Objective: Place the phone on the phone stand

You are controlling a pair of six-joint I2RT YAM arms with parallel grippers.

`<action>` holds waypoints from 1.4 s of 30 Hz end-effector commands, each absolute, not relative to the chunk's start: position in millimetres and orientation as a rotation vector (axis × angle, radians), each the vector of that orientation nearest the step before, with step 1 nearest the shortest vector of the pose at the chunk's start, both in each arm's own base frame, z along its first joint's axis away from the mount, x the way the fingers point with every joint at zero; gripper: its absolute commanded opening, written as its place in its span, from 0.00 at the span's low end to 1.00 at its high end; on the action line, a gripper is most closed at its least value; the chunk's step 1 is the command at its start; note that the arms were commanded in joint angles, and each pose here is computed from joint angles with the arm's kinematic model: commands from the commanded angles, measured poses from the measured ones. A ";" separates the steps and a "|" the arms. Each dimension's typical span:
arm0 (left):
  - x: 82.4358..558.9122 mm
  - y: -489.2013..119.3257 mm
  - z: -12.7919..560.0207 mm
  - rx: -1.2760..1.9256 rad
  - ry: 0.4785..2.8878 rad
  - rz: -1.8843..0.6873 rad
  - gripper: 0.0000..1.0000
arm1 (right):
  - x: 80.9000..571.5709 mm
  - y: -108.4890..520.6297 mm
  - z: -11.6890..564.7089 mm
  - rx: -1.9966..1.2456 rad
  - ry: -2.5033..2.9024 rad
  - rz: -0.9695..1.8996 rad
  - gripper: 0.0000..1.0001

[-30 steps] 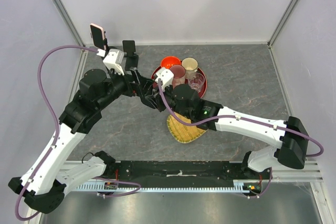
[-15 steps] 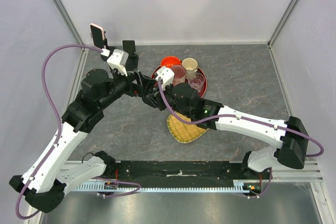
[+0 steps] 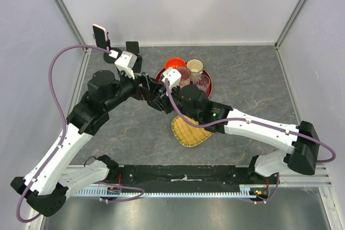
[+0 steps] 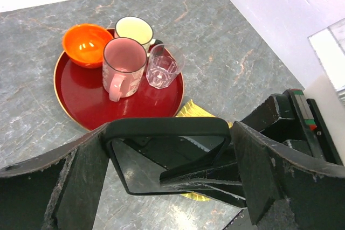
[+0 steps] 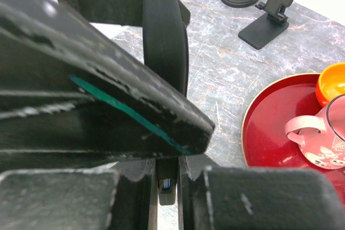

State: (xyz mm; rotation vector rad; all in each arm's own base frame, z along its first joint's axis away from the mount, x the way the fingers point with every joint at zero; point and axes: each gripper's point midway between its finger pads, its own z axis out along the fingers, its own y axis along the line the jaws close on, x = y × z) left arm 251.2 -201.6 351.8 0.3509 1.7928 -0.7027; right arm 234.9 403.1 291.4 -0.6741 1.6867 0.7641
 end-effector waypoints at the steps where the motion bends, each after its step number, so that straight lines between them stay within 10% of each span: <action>1: 248.2 -212.1 354.1 0.418 1.766 -0.728 0.96 | 226.8 401.8 375.0 -0.571 1.476 0.901 0.00; 10: 252.9 -215.8 367.2 0.379 1.745 -0.756 0.69 | 228.8 410.1 364.2 -0.588 1.501 0.899 0.00; 15: 254.4 -211.3 373.4 0.350 1.731 -0.741 0.72 | 230.7 410.4 359.1 -0.592 1.512 0.883 0.00; 20: 259.3 -208.1 375.7 0.349 1.722 -0.703 0.05 | 229.6 413.3 357.5 -0.602 1.517 0.892 0.03; 24: 265.2 -205.3 381.2 0.355 1.705 -0.661 0.02 | 232.6 410.0 354.4 -0.583 1.534 0.879 0.44; 27: 273.3 -200.7 383.4 0.361 1.693 -0.599 0.02 | 235.2 402.4 351.7 -0.557 1.551 0.879 0.98; 42: 401.2 -134.9 381.3 0.284 1.598 -0.249 0.02 | 241.9 285.3 301.8 -0.489 1.674 0.731 0.98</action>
